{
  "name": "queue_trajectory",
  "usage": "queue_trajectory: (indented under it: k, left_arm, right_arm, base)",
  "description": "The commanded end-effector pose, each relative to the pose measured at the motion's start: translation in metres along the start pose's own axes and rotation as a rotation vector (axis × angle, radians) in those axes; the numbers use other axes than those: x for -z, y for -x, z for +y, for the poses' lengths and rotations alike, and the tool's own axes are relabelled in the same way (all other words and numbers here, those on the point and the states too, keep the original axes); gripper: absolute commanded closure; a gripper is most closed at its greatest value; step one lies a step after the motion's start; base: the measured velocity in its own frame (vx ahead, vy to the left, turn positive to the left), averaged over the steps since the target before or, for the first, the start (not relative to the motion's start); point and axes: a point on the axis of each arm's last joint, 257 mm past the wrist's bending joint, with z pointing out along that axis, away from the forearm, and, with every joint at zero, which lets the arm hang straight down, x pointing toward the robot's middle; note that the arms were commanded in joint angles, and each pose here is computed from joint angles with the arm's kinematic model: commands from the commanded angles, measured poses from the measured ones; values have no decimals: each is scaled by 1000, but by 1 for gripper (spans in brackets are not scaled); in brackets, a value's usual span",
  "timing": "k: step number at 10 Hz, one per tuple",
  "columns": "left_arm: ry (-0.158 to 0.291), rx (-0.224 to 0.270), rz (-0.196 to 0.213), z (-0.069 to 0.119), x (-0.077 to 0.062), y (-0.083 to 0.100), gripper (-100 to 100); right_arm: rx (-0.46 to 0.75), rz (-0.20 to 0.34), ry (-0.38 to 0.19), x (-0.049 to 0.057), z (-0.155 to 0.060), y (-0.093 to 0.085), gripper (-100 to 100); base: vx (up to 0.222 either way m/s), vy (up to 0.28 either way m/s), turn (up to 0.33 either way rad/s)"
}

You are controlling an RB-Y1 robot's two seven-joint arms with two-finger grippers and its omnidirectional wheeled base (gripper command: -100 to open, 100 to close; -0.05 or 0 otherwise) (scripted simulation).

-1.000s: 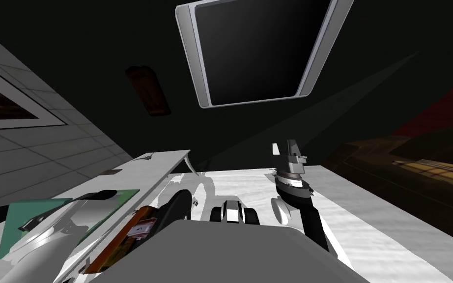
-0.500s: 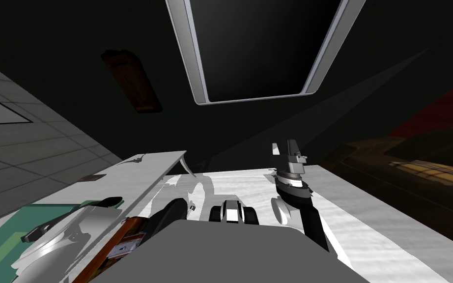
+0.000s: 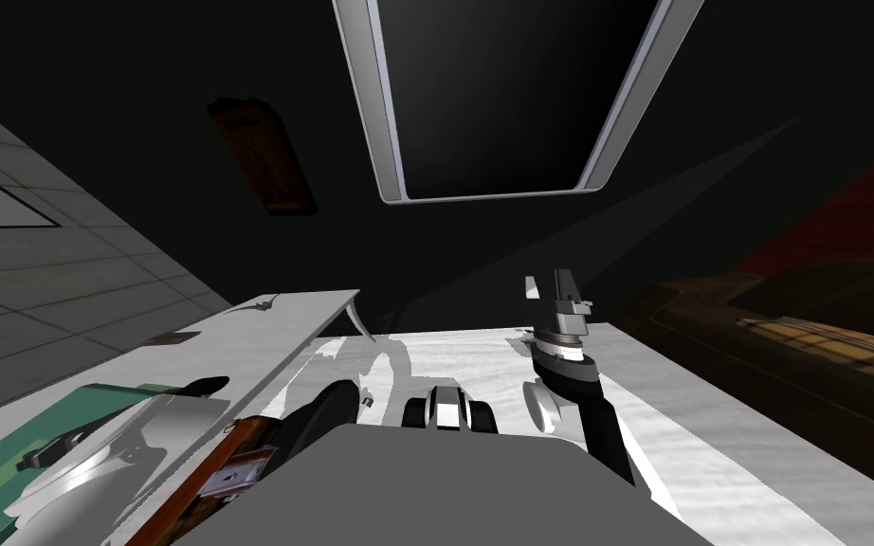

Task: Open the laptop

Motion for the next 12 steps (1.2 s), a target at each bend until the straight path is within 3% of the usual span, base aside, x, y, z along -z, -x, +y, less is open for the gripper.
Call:
queue_trajectory:
  k: [1,5,6,7,12]
  left_arm:
    - [5,0,-4,6,-3,21,-100]
    - [8,1,-8,13,-6,49,-100]
    - [9,1,-6,13,-7,43,-100]
    - [9,-1,-6,13,-7,44,0]
    - [8,-1,-5,13,-7,43,0]
  right_arm:
    - [0,0,0,0,0,0,0]
    - [0,0,0,0,0,0,0]
    - [0,0,0,0,0,0,0]
    - [0,0,0,0,0,0,0]
    - [0,0,0,0,0,0,0]
  base:
    - [-30,-39,-9]
    - [-17,-34,-18]
    - [-8,-16,-4]
    - [0,0,0]
    - [0,0,0]
